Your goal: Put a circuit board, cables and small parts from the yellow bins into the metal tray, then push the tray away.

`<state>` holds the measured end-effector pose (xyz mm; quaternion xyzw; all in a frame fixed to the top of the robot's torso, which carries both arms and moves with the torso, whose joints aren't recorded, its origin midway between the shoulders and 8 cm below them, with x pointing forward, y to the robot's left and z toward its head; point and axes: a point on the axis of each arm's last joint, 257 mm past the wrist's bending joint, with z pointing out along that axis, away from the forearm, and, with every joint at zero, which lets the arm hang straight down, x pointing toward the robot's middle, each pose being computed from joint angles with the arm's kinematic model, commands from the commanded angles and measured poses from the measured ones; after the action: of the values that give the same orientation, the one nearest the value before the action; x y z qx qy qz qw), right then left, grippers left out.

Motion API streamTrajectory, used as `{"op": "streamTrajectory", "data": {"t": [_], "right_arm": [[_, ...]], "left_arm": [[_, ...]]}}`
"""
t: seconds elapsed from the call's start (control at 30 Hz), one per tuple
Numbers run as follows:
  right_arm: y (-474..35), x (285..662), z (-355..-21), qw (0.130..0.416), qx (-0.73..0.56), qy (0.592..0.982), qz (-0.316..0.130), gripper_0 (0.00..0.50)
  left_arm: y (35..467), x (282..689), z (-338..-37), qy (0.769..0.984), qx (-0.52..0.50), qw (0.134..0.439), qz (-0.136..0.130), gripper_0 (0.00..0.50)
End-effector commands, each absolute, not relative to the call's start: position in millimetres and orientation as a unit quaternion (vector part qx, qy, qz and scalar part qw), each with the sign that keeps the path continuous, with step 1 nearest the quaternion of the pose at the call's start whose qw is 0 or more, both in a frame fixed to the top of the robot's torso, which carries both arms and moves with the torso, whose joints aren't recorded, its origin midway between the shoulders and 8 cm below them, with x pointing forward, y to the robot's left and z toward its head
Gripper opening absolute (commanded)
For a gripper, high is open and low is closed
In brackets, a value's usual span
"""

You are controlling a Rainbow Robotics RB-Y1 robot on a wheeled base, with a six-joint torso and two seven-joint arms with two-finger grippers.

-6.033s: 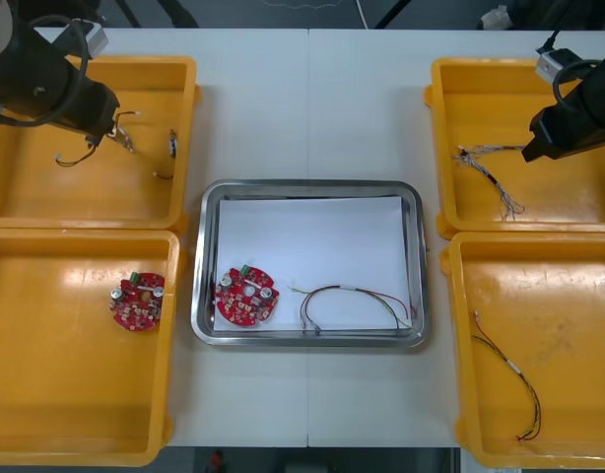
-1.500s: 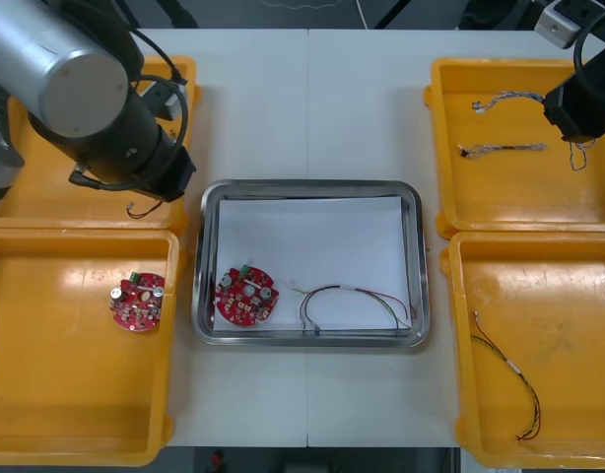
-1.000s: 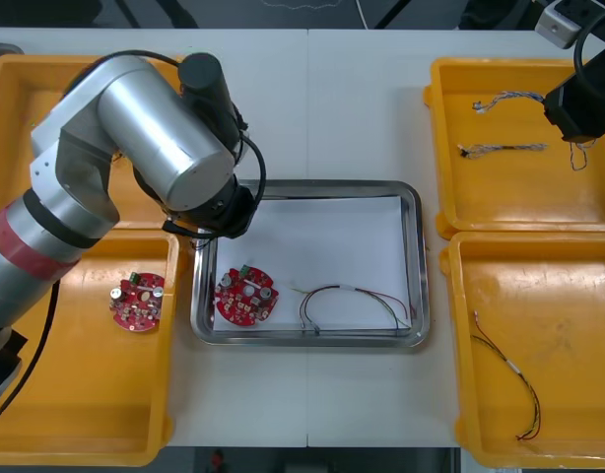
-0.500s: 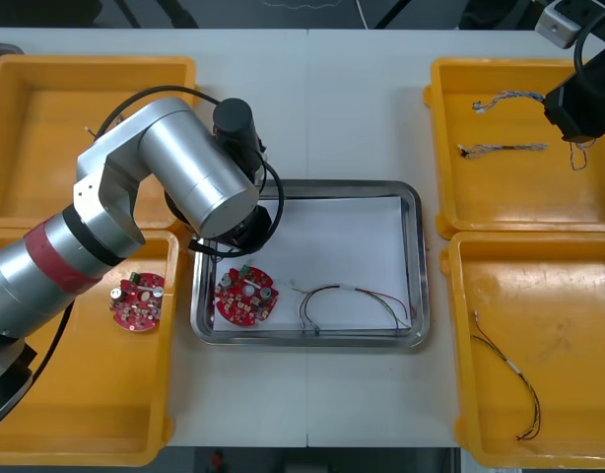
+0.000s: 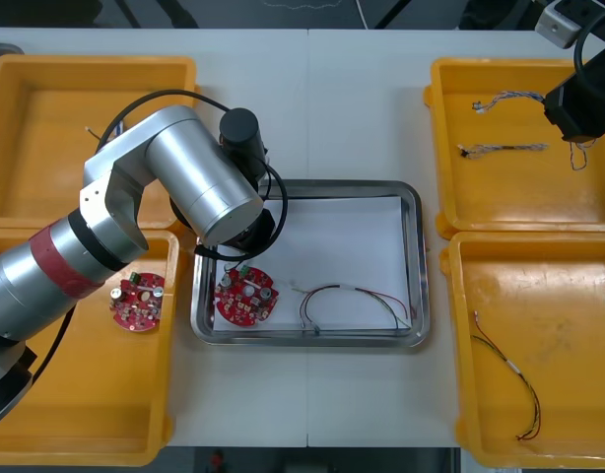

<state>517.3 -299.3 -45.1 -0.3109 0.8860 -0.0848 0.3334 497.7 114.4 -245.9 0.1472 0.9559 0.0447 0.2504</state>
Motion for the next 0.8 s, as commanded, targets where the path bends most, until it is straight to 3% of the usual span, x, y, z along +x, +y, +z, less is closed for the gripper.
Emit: {"op": "streamTrajectory", "data": {"t": [0.03,0.3,0.57,0.8], "right_arm": [[-305.9,514.0,-32.1,0.337,-0.343,0.869,-0.121,0.0],[-277.9,509.3,-30.0,0.34,-0.386,0.846,-0.138,0.0],[-224.7,494.6,-38.4,0.333,-0.467,0.805,-0.153,0.0],[-163.3,482.2,-54.4,0.322,-0.536,0.769,-0.134,0.0]], "left_arm": [[93.4,509.9,-205.2,0.951,0.104,0.291,0.001,0.5],[109.3,507.0,-161.3,0.95,0.089,0.299,-0.02,0.5],[145.6,509.0,-120.6,0.947,0.085,0.308,-0.021,0.5],[194.5,518.6,-93.7,0.947,0.077,0.31,-0.016,0.5]]}}
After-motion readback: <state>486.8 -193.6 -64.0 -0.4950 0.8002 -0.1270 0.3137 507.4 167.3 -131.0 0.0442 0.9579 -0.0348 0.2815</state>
